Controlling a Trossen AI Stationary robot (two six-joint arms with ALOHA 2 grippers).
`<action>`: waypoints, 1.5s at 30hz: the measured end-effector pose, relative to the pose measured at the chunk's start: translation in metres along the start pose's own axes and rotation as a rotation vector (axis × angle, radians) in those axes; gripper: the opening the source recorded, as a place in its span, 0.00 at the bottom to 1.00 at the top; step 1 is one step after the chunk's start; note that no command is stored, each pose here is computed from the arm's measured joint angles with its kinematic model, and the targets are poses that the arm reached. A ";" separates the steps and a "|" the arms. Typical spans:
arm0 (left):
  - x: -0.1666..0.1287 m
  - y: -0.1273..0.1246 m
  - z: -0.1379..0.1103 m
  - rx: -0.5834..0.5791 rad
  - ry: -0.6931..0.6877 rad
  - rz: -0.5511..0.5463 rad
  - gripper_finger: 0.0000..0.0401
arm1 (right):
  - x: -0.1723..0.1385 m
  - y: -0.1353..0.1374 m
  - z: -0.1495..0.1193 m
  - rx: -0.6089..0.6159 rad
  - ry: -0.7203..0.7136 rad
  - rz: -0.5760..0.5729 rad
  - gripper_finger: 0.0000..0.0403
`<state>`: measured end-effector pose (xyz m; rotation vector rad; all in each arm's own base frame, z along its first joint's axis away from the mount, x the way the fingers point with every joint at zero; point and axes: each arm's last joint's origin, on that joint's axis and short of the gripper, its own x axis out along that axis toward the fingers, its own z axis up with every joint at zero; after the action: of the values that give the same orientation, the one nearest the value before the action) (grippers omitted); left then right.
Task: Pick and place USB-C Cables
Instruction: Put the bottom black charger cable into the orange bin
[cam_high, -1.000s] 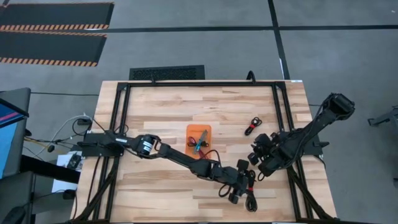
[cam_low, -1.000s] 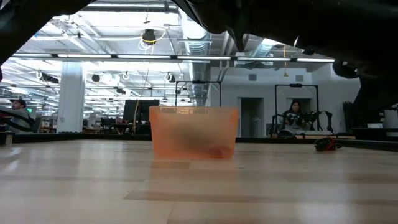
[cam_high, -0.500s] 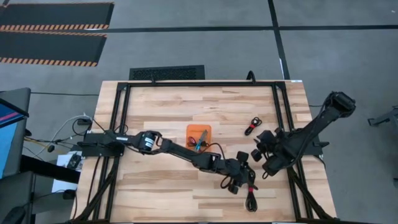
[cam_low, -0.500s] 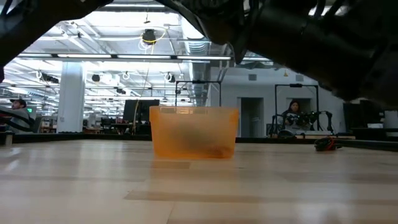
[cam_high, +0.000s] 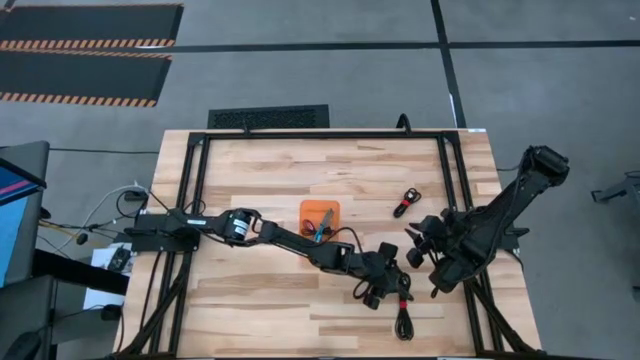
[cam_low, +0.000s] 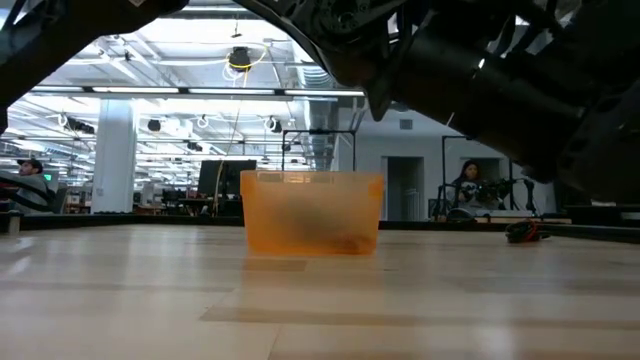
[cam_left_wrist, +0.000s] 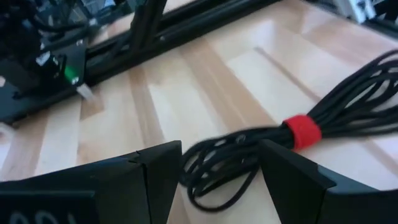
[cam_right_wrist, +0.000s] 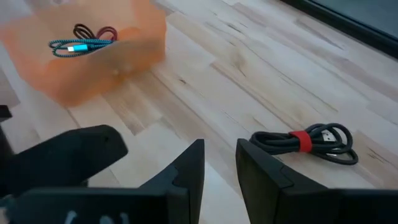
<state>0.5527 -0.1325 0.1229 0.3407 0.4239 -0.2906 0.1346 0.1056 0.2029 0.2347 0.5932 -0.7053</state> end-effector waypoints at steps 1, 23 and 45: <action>0.000 0.000 -0.001 0.000 0.009 -0.002 0.51 | 0.000 0.000 0.000 0.003 0.000 0.002 0.29; 0.016 -0.013 -0.022 0.021 0.015 0.040 0.51 | 0.000 0.002 0.000 0.022 -0.001 0.015 0.29; 0.015 -0.027 -0.015 0.033 -0.001 0.037 0.01 | 0.000 0.001 0.000 0.012 0.000 0.008 0.29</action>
<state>0.5511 -0.1546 0.0966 0.3807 0.4116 -0.2619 0.1354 0.1065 0.2030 0.2481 0.5877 -0.7015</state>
